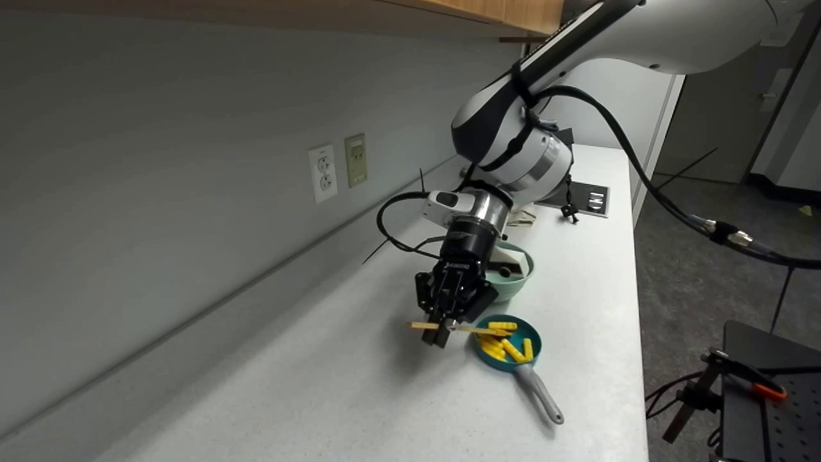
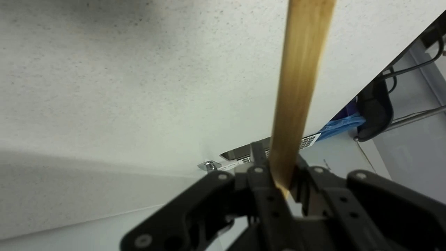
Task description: Use the wooden spatula to stir the yellow objects in the blue pan
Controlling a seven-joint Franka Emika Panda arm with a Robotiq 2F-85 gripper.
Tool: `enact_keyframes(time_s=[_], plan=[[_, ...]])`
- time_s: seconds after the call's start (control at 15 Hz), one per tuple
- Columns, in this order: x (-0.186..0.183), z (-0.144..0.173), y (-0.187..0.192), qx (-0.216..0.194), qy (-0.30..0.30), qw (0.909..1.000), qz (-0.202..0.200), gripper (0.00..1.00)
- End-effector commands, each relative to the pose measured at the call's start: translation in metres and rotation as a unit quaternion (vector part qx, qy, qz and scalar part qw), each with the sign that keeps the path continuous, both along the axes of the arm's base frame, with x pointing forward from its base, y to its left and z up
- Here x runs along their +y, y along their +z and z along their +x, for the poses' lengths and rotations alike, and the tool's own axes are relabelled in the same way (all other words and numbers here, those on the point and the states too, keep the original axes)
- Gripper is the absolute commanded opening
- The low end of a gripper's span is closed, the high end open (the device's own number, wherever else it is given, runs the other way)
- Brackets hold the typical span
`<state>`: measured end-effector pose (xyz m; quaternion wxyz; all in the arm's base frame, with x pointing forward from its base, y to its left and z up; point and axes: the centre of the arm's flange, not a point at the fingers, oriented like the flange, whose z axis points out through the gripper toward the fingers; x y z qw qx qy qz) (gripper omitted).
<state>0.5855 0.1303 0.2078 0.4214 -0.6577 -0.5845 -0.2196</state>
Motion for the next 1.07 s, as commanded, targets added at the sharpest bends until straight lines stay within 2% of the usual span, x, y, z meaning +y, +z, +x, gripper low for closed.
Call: enact_keyframes(time_s=[0.0,0.33,1.0], plan=[[0.0045,0.0053,0.013,-0.01,-0.033,0.9989,0.032,0.04],[0.0064,0.0088,0.0208,-0.012,-0.059,0.9966,0.057,0.04],[0.0007,0.0145,0.0117,0.0,-0.082,0.9938,0.076,0.04]])
